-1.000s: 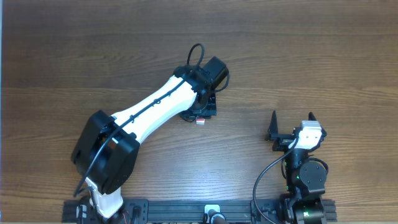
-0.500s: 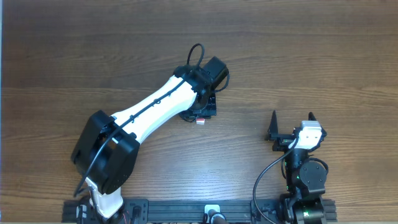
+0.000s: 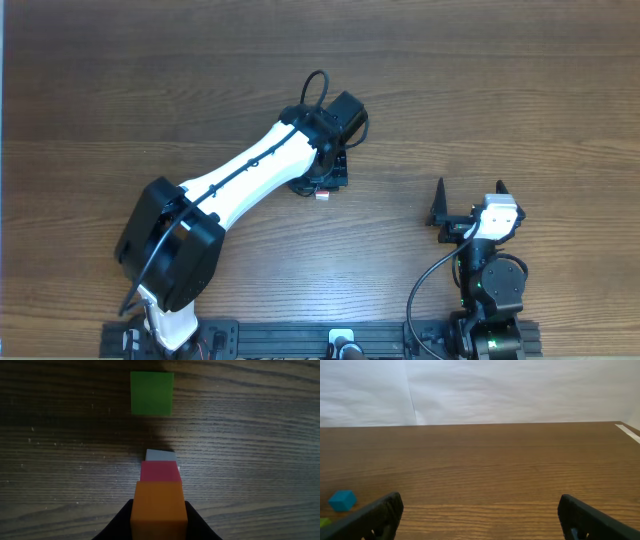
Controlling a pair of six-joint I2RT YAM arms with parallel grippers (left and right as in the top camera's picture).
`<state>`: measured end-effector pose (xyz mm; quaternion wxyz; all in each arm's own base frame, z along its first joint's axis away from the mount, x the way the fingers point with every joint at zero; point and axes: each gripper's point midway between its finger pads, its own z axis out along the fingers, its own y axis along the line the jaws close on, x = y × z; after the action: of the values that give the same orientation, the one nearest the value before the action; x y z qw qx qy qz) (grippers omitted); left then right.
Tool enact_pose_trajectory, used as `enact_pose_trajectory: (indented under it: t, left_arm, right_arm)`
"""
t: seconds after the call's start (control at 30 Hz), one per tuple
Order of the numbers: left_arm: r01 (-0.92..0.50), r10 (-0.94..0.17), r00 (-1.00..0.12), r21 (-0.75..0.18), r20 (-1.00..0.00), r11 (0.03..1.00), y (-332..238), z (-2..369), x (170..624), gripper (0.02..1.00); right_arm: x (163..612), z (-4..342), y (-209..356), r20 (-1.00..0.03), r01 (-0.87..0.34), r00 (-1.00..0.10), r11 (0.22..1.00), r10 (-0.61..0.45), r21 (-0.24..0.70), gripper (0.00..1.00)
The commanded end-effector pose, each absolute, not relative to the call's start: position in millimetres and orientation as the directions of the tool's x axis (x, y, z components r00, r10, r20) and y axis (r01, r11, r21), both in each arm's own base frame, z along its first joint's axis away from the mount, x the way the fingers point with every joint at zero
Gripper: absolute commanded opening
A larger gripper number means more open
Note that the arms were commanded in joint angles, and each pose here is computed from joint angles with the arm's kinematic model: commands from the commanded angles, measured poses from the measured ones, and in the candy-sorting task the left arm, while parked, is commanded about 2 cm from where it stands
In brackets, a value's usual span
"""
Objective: Stack Cubes
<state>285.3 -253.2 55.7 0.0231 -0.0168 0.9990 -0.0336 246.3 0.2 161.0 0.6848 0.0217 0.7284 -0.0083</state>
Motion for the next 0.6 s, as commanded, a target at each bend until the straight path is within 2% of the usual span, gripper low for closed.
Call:
enact_pose_trajectory:
  t: [0.03,0.3,0.6]
  left_arm:
    - [-0.022,-0.024,-0.999,-0.064,-0.033,0.998,-256.0,49.7,287.8,0.259]
    - [-0.022,-0.024,-0.999,-0.063,-0.032,0.998,-256.0,49.1,287.7,0.321]
    - [-0.022,-0.025,-0.999,-0.064,-0.033,0.998,-256.2,49.1,287.9,0.336]
  right_arm:
    - [245.9,159.9,-1.0,-0.998,0.048,-0.06,0.999,0.022,0.019,0.991]
    - [245.9,159.9,-1.1,-0.998,0.048,-0.06,0.999,0.023,0.02,0.991]
    - [245.9,159.9,-1.1,-0.998,0.048,-0.06,0.999,0.022,0.019,0.993]
